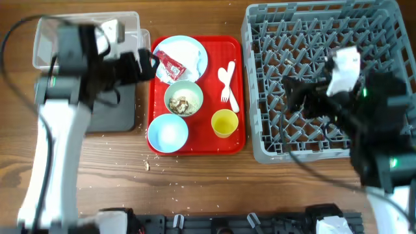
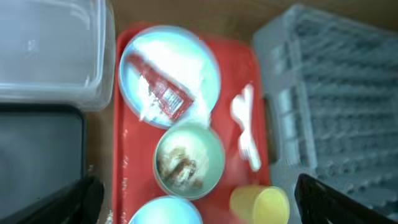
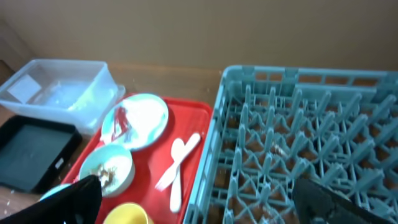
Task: Sort waste into correct bins and load items into the dishwasher rack
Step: 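Grasp the ketchup packet and napkin with the left gripper, drop into clear bin, then grasp the green bowl of rice with the left gripper, then tip the green bowl over the black tray to dump the rice, then set the green bowl back on the red tray with the left gripper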
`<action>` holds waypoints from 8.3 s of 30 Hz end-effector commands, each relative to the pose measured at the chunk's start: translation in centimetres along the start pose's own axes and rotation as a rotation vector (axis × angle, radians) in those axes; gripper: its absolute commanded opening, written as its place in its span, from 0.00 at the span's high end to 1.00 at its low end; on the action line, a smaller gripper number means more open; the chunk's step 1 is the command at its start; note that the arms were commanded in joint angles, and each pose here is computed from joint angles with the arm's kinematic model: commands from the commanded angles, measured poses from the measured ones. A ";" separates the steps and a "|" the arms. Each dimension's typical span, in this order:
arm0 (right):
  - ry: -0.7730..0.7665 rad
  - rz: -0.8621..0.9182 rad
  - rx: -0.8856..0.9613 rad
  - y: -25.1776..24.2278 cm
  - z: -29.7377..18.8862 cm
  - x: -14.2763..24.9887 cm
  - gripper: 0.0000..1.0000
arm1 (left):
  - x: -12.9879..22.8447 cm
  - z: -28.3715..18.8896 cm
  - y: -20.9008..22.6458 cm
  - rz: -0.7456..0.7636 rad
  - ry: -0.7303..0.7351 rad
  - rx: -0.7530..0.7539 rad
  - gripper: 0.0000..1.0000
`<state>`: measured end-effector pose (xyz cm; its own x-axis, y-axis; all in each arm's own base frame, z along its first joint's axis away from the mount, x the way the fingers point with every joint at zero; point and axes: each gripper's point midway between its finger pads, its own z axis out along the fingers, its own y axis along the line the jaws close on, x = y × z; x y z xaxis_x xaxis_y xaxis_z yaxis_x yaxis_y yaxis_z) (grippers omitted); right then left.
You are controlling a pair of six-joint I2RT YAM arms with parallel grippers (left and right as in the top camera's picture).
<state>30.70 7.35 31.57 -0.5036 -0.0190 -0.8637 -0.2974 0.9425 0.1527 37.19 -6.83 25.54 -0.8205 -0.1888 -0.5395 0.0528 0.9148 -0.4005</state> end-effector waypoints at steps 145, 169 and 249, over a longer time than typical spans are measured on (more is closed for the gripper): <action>0.479 0.106 -0.138 0.6 6.6 6.5 0.00 | 7.5 7.2 -1.1 -0.142 0.268 -0.028 0.96; 0.468 0.108 -0.137 0.6 6.7 6.3 0.00 | 1.7 2.5 17.3 -0.606 -0.066 0.719 0.96; 0.441 0.101 -0.137 0.5 7.0 5.7 0.00 | 10.3 13.3 -12.2 0.304 0.247 0.061 0.48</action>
<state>33.19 9.91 23.04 -0.8309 -0.0854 -0.5499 -0.3054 0.8961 0.3222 36.13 -23.00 9.86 -0.9287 0.1087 -0.3545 0.1981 0.9536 -0.2266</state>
